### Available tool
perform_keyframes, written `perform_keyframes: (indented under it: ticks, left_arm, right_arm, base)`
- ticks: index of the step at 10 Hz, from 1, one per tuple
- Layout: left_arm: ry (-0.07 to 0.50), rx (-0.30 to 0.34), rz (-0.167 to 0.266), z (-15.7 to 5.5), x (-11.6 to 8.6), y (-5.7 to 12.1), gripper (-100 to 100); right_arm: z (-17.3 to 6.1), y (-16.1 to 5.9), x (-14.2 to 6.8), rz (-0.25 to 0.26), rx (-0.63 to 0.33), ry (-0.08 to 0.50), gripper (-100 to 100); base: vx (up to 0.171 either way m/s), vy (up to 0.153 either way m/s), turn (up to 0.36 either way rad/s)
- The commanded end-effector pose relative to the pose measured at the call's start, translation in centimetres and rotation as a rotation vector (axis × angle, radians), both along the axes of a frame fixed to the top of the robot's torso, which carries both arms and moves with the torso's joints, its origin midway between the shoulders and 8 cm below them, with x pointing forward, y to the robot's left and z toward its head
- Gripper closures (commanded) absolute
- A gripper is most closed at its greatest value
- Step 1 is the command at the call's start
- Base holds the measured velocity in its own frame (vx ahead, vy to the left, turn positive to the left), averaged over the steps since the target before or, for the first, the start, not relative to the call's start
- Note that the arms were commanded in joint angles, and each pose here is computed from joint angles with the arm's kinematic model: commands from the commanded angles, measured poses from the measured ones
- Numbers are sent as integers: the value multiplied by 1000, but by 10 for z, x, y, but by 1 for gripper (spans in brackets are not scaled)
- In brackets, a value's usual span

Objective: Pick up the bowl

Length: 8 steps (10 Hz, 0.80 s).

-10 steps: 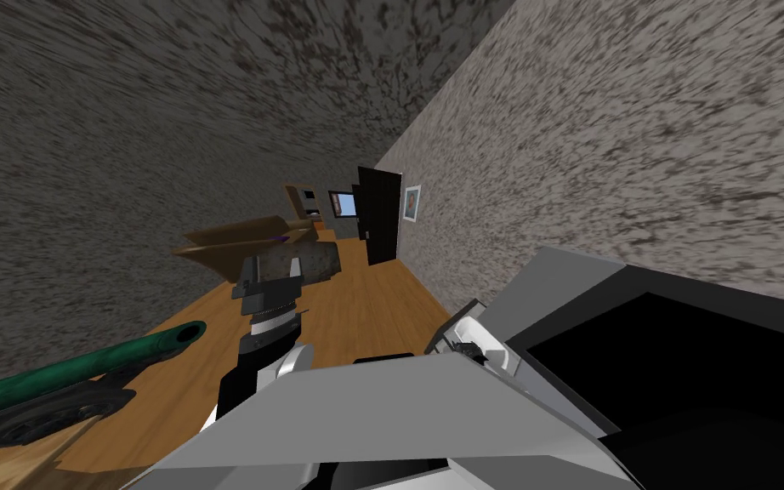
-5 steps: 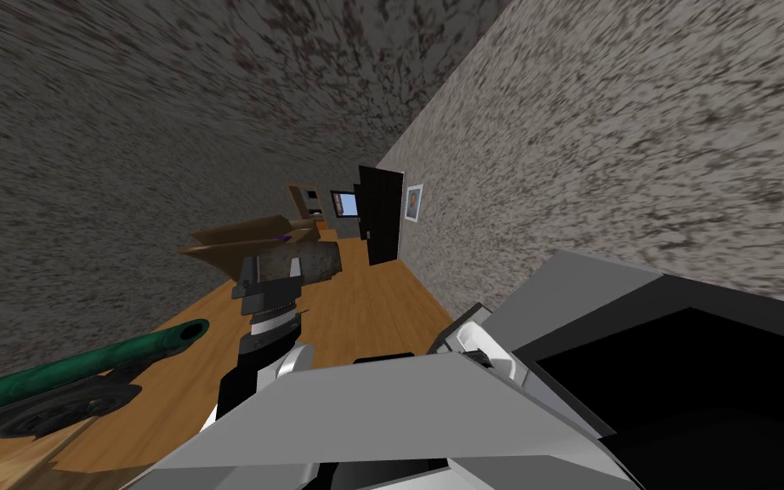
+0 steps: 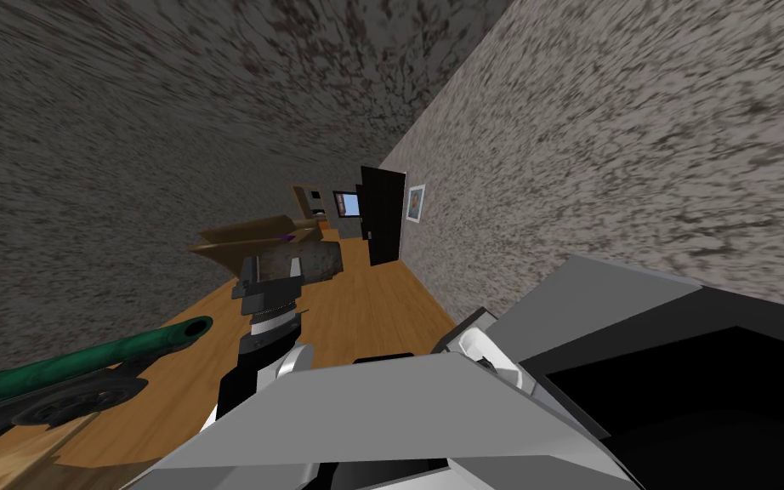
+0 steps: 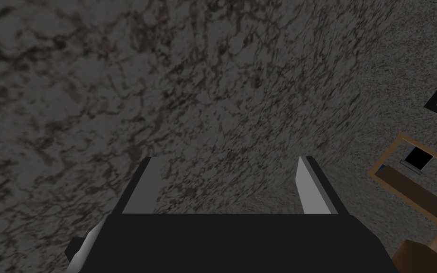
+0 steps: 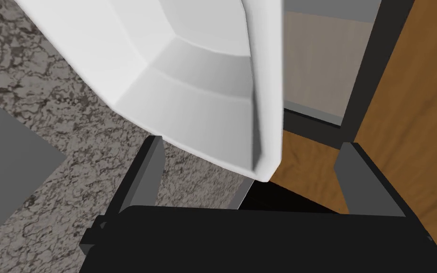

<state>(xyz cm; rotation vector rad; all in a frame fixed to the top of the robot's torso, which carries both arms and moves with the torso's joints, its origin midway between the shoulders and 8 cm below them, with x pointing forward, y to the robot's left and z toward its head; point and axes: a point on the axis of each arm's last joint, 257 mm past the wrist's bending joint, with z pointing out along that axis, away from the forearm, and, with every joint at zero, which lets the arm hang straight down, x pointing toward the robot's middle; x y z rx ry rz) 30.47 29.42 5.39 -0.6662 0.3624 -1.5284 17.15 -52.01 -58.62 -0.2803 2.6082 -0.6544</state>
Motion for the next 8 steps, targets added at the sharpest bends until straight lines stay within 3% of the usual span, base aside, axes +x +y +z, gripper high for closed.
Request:
perform_keyframes:
  ticks: [1,5,7,8]
  left_arm:
    - [0,0,0,0,0,0,0]
    - [0,0,0,0,0,0,0]
    - [0,0,0,0,0,0,0]
    - [0,0,0,0,0,0,0]
  right_arm:
    - [-3,-3,-6,17,-18,21,-100]
    - [-18,1,-35,95,-63,114,-100]
    - [-20,2,-36,99,-63,119,-100]
    - [-20,2,-37,100,-62,121,0]
  base:
    - [43,-32,15]
    - [40,-32,30]
    - [17,-21,12]
    - [0,0,0]
